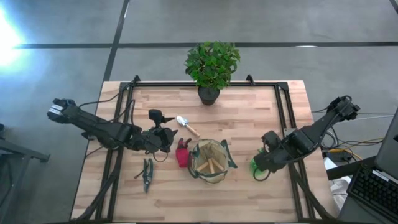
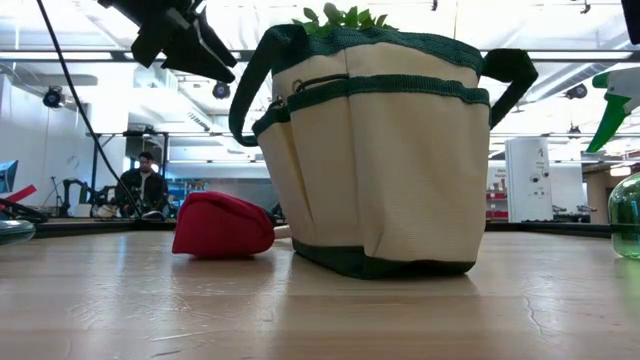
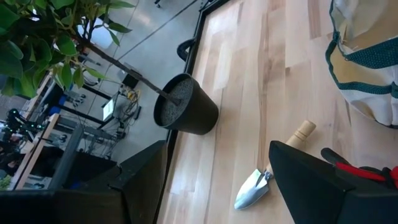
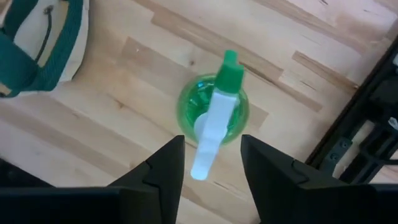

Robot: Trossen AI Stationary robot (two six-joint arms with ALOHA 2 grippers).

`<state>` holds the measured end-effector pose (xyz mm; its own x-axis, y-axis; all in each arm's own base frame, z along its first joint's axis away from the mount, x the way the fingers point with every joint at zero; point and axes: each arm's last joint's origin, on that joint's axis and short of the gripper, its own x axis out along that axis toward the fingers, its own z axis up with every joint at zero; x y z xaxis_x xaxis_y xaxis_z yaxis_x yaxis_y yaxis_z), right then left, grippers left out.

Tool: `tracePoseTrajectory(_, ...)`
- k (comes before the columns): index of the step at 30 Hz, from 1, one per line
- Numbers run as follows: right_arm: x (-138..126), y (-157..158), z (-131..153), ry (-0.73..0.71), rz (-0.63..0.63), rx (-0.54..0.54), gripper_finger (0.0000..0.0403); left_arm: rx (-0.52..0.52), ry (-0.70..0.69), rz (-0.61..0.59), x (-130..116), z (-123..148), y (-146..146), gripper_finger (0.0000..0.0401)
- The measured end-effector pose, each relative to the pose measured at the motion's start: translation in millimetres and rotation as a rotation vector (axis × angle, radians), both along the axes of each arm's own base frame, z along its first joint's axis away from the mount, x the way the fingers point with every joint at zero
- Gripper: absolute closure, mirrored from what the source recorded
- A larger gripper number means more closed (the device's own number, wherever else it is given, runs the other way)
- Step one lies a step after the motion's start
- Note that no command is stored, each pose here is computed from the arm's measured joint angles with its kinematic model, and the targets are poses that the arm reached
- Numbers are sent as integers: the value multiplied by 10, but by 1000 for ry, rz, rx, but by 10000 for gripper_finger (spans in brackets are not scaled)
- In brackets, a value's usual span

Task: Pick & Place Garden tools in Gardening bag
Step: Put the green spray bottle into the gardening bag

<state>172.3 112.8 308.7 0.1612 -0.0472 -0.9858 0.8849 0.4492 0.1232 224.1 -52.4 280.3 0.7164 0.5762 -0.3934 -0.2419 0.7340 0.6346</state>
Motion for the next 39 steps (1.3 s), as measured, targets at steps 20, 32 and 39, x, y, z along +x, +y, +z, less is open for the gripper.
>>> tracePoseTrajectory(20, 67, 44, -141, 53, 52, -42, 293, 0, -2, 0, 1, 2, 0, 117)
tracePoseTrajectory(32, 2, 3, -387, 132, -26, -77, 314, 0, -1, 0, 1, 2, 0, 117)
tracePoseTrajectory(39, 20, 16, -314, 112, 33, -65, 361, 5, -12, -7, 12, 16, -3, 117)
